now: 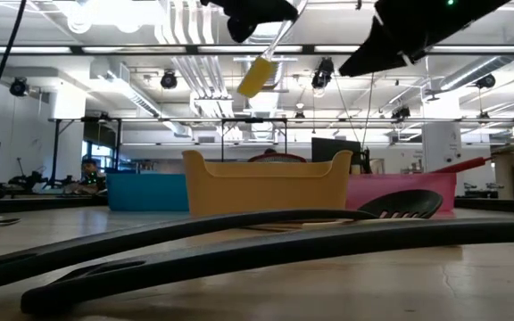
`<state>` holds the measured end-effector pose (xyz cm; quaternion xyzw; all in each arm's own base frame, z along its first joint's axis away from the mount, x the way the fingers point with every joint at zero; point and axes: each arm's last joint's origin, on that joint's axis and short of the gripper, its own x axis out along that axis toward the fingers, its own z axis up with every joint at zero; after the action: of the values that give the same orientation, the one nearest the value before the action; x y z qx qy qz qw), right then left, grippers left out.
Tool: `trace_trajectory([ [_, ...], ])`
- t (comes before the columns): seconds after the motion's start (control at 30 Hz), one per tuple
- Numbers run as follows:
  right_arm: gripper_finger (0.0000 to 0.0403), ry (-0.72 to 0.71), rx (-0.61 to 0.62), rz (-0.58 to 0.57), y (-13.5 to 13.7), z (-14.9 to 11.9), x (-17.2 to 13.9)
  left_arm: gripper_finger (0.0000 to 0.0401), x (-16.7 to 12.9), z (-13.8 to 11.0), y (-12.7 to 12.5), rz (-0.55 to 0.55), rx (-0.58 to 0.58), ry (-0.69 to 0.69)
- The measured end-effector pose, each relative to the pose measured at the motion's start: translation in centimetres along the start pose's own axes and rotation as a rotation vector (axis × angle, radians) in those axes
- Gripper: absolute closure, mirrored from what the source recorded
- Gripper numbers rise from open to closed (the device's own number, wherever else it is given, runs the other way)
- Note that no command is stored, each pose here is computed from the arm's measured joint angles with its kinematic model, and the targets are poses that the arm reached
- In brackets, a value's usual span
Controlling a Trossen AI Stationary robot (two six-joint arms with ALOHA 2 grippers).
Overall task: Pick & Place Kitchen Items
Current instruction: Put the yellow spatula into the yellow bin
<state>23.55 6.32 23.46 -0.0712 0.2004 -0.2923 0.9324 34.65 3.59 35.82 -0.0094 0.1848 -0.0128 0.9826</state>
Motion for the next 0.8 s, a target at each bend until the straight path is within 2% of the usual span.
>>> trace_trajectory([
  [0.2,0.0176,0.054,0.070,-0.012,-1.2,-0.5,-0.8,0.0390,1.0,0.1,0.8,0.025,-0.084,0.045],
  [0.43,0.0192,0.079,0.052,-0.014,-1.2,-1.2,-0.7,0.0390,4.3,-3.3,1.2,0.021,-0.130,0.223],
  [0.63,0.0206,0.083,0.057,-0.015,-1.2,-1.4,-0.7,0.0390,5.9,-5.3,1.3,0.015,-0.149,0.318],
  [0.8,0.0215,0.085,0.056,-0.015,-1.2,-1.4,-0.7,0.0390,6.7,-6.1,1.3,-0.004,-0.173,0.346],
])
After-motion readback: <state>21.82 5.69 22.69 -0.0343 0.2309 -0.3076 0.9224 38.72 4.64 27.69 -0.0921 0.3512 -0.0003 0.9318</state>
